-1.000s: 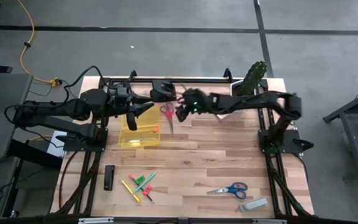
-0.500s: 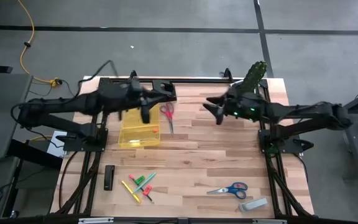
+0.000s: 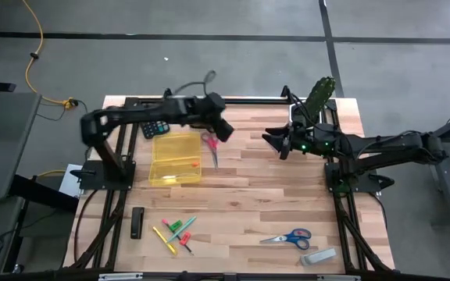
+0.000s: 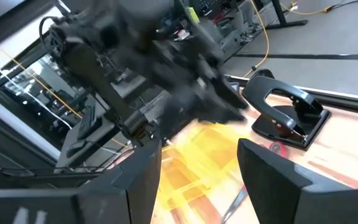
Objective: Pack school essentials
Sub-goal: Put the red scissors into the yellow supply box
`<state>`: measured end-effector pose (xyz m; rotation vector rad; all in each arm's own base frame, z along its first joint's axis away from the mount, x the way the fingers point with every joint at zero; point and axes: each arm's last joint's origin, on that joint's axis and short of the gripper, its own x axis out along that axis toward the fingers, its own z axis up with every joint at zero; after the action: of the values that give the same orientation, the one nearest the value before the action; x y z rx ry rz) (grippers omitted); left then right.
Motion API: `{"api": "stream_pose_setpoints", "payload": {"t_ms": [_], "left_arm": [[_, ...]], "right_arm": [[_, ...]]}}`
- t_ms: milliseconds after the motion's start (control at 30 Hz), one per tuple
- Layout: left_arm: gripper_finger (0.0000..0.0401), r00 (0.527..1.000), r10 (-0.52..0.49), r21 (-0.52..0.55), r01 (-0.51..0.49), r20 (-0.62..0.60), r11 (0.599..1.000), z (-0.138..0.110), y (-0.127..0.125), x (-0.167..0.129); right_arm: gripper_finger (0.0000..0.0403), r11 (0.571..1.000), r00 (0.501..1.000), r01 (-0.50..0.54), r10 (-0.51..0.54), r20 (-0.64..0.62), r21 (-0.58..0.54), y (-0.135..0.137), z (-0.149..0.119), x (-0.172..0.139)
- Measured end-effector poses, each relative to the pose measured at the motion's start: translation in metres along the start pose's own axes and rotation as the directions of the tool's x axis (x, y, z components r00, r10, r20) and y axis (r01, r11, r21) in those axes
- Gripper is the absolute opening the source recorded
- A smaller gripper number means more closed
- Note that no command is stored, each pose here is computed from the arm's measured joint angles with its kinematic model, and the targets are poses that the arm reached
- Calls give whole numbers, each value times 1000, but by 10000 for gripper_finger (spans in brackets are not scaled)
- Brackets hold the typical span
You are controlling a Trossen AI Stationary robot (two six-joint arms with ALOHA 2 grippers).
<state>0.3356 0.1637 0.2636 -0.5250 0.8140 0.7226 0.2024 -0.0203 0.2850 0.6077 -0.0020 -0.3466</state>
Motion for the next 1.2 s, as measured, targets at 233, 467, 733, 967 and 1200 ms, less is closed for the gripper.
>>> {"api": "stream_pose_setpoints", "payload": {"t_ms": [233, 467, 733, 967, 1200], "left_arm": [[199, 981, 36, -119, -59, -192, 991, -22, 1, 54], [202, 971, 152, -203, -189, -182, 961, -31, -4, 70], [184, 962, 181, -301, -238, -206, 923, -42, -4, 94], [177, 953, 217, -347, -282, -213, 894, -47, -2, 104], [177, 941, 216, -370, -304, -262, 878, -53, 4, 120]], "right_arm": [[204, 1000, 1000, 9, -9, -11, 2, -1, -2, 3], [204, 1000, 1000, 14, -14, -15, 1, -2, -3, 4], [204, 1000, 999, 24, -24, -28, -2, -3, -6, 7], [204, 1000, 999, 26, -26, -31, -2, -3, -7, 8], [204, 1000, 999, 27, -27, -31, -3, -3, -7, 8]]}}
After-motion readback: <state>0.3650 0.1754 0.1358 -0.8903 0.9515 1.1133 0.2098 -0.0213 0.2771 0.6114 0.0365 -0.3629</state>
